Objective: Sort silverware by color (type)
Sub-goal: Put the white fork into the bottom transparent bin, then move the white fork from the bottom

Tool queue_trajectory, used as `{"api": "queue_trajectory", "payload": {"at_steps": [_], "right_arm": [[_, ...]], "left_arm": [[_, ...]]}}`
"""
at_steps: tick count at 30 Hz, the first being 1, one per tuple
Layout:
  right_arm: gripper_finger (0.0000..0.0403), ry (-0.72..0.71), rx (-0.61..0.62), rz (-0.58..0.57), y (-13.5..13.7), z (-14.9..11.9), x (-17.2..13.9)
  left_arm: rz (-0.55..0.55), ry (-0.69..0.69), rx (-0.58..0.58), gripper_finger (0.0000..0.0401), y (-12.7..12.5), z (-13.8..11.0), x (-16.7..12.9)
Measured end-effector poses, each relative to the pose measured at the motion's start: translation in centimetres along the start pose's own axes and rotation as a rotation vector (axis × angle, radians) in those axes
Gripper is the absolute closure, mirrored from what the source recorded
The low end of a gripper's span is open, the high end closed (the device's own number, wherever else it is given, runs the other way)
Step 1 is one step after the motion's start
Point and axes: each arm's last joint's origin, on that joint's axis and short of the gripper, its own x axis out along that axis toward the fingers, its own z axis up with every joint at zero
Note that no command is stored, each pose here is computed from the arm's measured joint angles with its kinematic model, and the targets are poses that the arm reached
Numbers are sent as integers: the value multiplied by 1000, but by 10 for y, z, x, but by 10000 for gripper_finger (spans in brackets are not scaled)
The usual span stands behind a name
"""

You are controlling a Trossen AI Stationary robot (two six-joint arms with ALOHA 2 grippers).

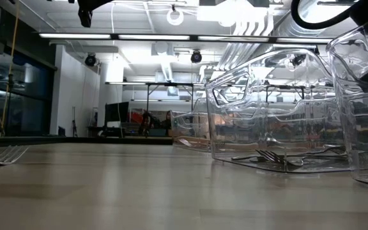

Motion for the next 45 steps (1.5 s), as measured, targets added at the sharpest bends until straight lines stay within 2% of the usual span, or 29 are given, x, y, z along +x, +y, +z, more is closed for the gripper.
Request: {"api": "queue_trajectory", "payload": {"at_steps": [5,12,17,19,24,28,31,34,40,42,45], "right_arm": [[203,5,-27,12,2,1,-2],[192,17,-57,6,8,-1,-11],[192,90,-84,-45,11,-28,-37],[192,62,-64,-58,11,-39,-56],[192,-108,38,-68,4,-67,-109],[192,-236,166,-140,-15,-85,-141],[192,-361,273,-186,-33,-89,-158],[192,-470,340,-184,-51,-84,-162],[192,-681,307,-129,-85,-57,-145],[192,-797,306,-106,-100,-44,-139],[192,-1050,320,-45,-123,-26,-136]], "left_arm": [[0,0,0,279,0,0,0],[0,0,0,279,0,0,0],[0,0,0,279,0,0,0],[0,0,0,279,0,0,0],[0,0,0,279,0,0,0],[0,0,0,279,0,0,0],[0,0,-3,279,0,0,0],[-1,-1,-19,279,0,0,0],[-4,-9,-19,279,0,1,0],[-4,-9,-12,279,0,1,0],[-4,-9,24,279,0,1,0]]}}
